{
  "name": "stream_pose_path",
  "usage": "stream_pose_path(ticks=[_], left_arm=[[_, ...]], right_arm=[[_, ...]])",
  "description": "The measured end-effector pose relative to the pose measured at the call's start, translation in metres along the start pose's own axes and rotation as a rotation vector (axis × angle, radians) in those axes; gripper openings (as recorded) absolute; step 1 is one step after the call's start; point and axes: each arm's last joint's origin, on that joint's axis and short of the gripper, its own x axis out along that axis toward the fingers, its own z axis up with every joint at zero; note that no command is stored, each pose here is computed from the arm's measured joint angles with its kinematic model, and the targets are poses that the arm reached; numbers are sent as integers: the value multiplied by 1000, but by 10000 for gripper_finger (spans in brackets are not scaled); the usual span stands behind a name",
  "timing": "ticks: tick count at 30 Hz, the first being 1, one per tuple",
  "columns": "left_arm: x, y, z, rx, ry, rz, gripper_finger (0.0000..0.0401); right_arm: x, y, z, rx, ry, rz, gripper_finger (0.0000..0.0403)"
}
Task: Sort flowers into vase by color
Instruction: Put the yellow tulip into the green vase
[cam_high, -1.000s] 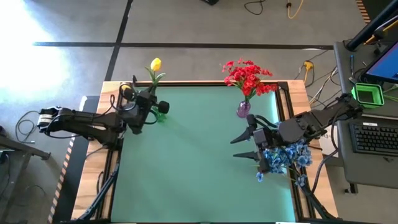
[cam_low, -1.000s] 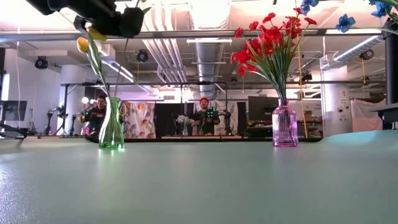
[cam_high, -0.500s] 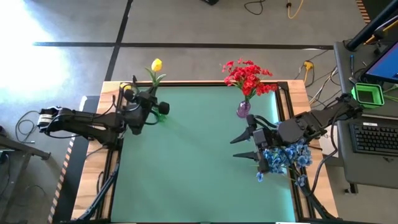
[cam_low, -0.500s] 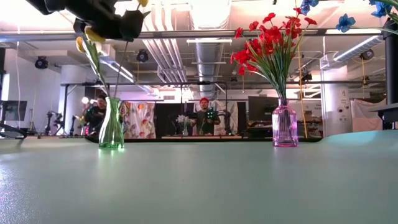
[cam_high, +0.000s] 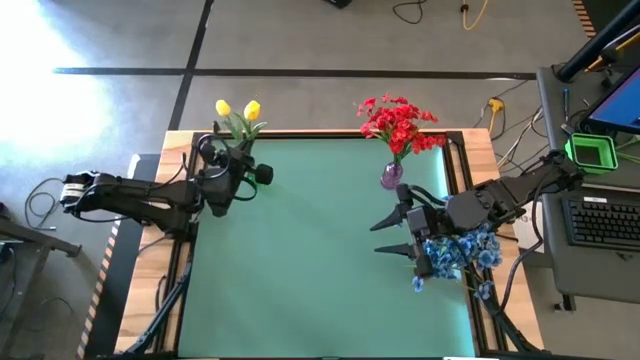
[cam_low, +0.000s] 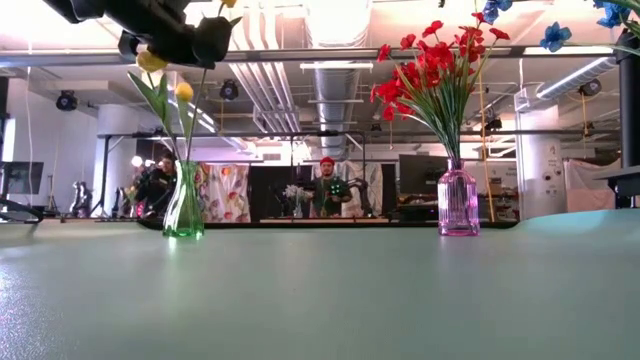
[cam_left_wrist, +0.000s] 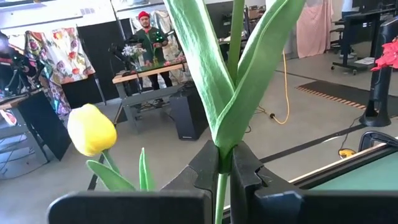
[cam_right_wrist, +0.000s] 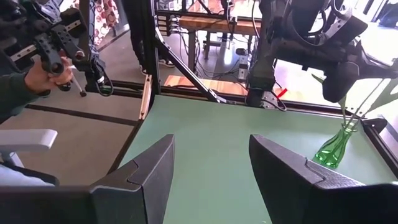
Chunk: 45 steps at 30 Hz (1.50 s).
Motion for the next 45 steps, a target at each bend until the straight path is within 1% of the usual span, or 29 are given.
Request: stream_pose_path(ticks=[5,10,17,22,31,36,41,45], left_arm=[[0,0,0,-1,0,0,0],[0,0,0,-41,0,1,0],[1,0,0,-25,0,5,0],[5,3,5,-108,-16,29,0],[18,11,19,-170,-28,103,0],[20,12,18,-156,-23,109,0],[20,12,16,-61,-15,110,0],[22,13,16,-65,-14,120,0]], right_arm=[[0,0,0,0,0,0,199],[0,0,0,0,0,0,199],[0,0,0,1,0,0,199],[0,0,0,1,0,0,199],[0,0,0,0,0,0,199],[0,0,0,0,1,0,199],[0,0,0,0,1,0,199],[0,0,0,-2,2,0,199]])
